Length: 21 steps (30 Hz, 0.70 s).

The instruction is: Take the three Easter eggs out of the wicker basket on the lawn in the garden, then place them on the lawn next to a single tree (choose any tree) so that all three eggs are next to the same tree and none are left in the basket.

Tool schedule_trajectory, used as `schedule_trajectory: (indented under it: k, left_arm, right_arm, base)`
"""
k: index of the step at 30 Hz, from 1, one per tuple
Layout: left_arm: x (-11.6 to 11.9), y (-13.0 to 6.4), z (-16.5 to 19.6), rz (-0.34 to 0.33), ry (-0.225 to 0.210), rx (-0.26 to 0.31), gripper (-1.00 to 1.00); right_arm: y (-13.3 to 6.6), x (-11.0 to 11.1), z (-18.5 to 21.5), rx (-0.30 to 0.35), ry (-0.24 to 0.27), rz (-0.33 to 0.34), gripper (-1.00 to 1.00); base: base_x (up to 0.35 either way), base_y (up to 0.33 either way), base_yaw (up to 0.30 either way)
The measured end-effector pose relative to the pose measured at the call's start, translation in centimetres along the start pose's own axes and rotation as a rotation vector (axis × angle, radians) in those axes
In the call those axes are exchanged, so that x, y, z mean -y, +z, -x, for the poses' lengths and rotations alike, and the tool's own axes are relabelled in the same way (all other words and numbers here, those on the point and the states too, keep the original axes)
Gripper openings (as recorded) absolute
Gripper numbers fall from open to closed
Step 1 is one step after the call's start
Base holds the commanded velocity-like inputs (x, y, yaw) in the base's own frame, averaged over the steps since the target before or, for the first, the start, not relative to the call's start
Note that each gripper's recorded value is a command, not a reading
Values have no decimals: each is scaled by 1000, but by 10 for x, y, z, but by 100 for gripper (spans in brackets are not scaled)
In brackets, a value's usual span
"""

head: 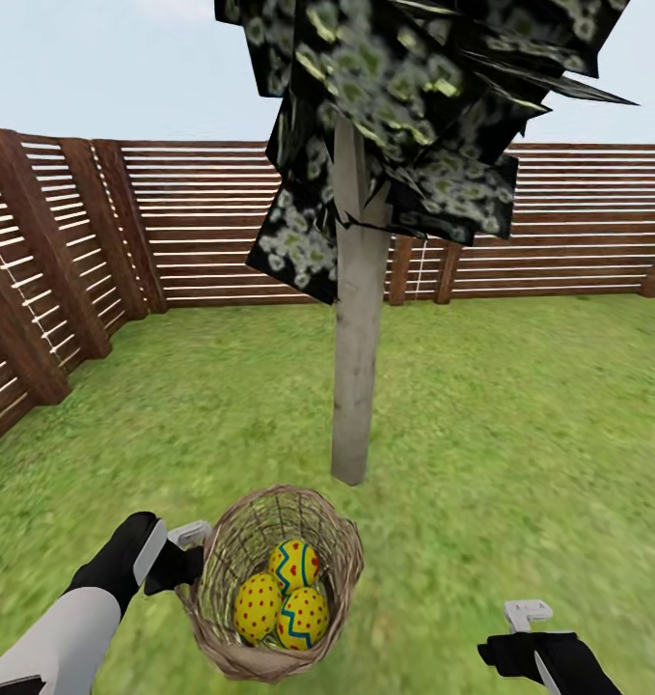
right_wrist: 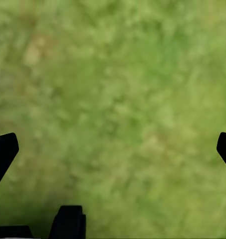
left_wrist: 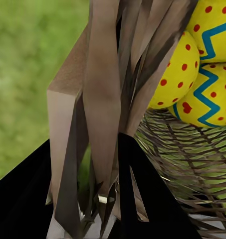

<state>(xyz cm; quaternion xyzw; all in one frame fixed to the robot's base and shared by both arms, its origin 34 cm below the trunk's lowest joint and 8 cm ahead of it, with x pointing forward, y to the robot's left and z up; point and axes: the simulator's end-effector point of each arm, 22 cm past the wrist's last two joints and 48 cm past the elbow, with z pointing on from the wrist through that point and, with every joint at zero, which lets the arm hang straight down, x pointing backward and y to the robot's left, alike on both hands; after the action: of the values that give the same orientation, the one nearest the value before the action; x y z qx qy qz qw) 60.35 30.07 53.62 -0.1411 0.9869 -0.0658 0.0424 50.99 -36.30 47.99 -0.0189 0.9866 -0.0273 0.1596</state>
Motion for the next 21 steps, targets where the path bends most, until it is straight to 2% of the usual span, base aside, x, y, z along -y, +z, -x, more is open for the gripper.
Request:
schedule_trajectory:
  k: [9, 14, 21]
  left_arm:
    - [-2, 17, -3, -2, -1, 0, -100]
    - [-6, 26, -5, 5, 4, -1, -100]
    - [-7, 40, -8, 4, 5, -1, -100]
  right_arm:
    - [16, -1, -7, 0, 0, 0, 100]
    - [25, -2, -15, -7, 1, 1, 100]
    - [38, -3, -21, -8, 1, 2, 100]
  base:
    - [5, 0, 0]
    - [252, 0, 0]
    - [20, 0, 0]
